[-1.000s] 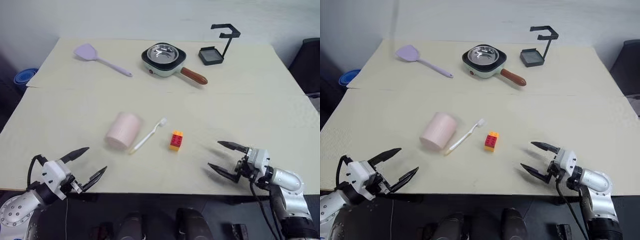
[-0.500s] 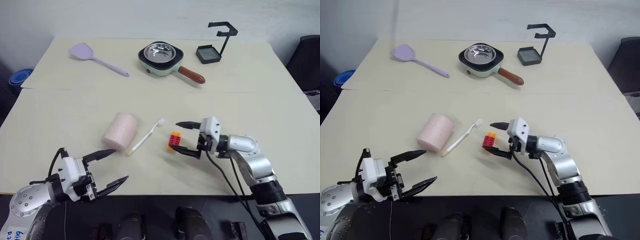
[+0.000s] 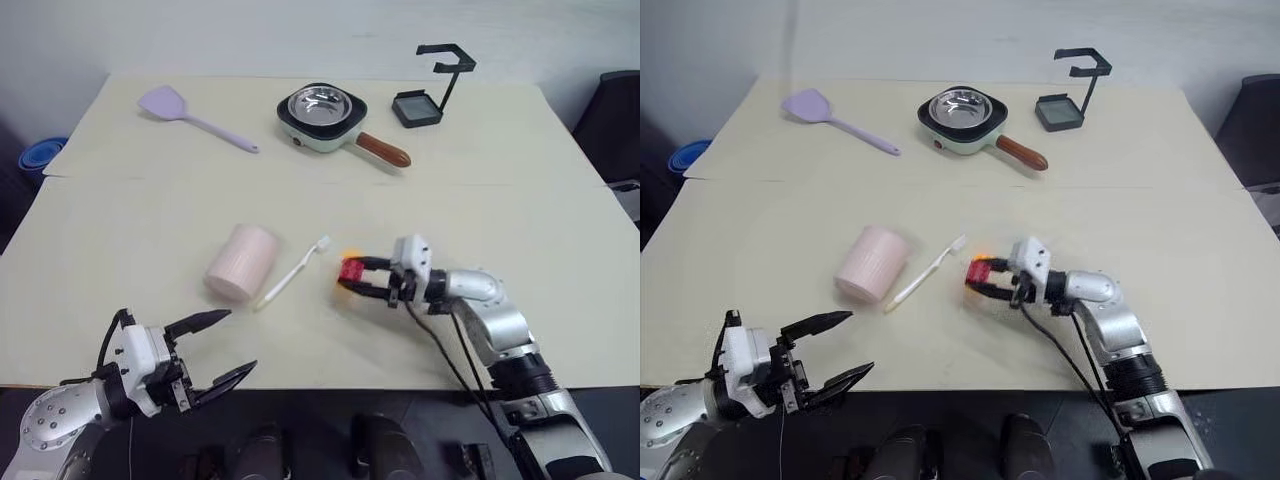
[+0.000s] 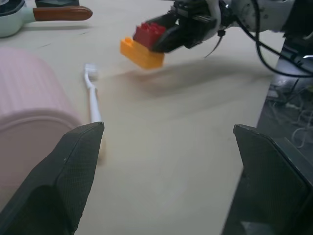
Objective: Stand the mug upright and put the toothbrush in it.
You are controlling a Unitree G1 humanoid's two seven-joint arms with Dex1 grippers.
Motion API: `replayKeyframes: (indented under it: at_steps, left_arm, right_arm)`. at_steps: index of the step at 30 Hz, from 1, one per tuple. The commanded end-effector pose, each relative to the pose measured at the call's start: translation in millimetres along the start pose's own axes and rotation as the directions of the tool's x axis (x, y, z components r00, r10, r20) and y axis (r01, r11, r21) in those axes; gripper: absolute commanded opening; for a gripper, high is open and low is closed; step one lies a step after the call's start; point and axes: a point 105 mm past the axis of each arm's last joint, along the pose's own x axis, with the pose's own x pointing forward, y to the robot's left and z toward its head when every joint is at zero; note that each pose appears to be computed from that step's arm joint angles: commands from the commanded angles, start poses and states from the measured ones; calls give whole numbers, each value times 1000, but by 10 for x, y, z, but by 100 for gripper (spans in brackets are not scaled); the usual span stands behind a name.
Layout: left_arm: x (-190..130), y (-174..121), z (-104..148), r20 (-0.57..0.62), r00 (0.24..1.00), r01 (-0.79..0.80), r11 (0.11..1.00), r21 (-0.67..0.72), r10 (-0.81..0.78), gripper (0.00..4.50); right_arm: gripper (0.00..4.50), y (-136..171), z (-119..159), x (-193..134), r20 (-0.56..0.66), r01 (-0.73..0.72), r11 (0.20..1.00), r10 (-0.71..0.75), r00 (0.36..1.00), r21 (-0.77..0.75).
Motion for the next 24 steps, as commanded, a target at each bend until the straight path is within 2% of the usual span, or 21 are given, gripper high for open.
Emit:
replayKeyframes:
  at_steps: [1, 3, 5, 8, 9, 11, 14, 19, 20, 24]
  left_arm:
    - [69, -41, 191, 59, 998, 17, 999, 28, -19, 450]
    - [132, -48, 226, 77, 997, 17, 999, 30, -20, 450]
    - [183, -42, 253, 103, 995, 4, 1000, 23, -7, 450]
    - [204, -37, 250, 105, 994, -3, 1000, 20, 1, 450]
    - [198, -32, 244, 105, 994, -7, 1000, 16, 5, 450]
    - [185, -12, 234, 107, 994, -17, 1000, 7, 16, 450]
    - [105, 91, 251, 101, 993, -68, 998, 11, 66, 450]
    - [-110, 211, 248, 71, 985, -159, 987, 8, 158, 450]
    - [-193, 228, 226, 56, 981, -185, 983, -2, 185, 450]
    - [-505, 340, 151, 8, 949, -316, 948, -29, 316, 450]
  right_arm:
    - [150, -558, 36, -580, -56, 236, 972, -236, 970, -15]
    - [150, -891, -90, -946, -114, 398, 917, -393, 912, 27]
    - [150, -1143, -277, -1261, -186, 549, 833, -530, 827, 71]
    - [150, -1282, -382, -1413, -209, 632, 767, -604, 769, 108]
    - [150, -1365, -373, -1462, -183, 686, 706, -661, 728, 176]
    - [150, -1424, -404, -1493, -173, 717, 634, -702, 691, 290]
    - [253, -1389, -379, -1464, -150, 678, 677, -667, 730, 288]
    - [424, -1381, -166, -1586, -91, 654, 742, -648, 756, 148]
    - [445, -1364, -58, -1599, -48, 632, 770, -631, 774, 86]
    - [445, -1173, 163, -1480, 29, 484, 872, -483, 875, -75]
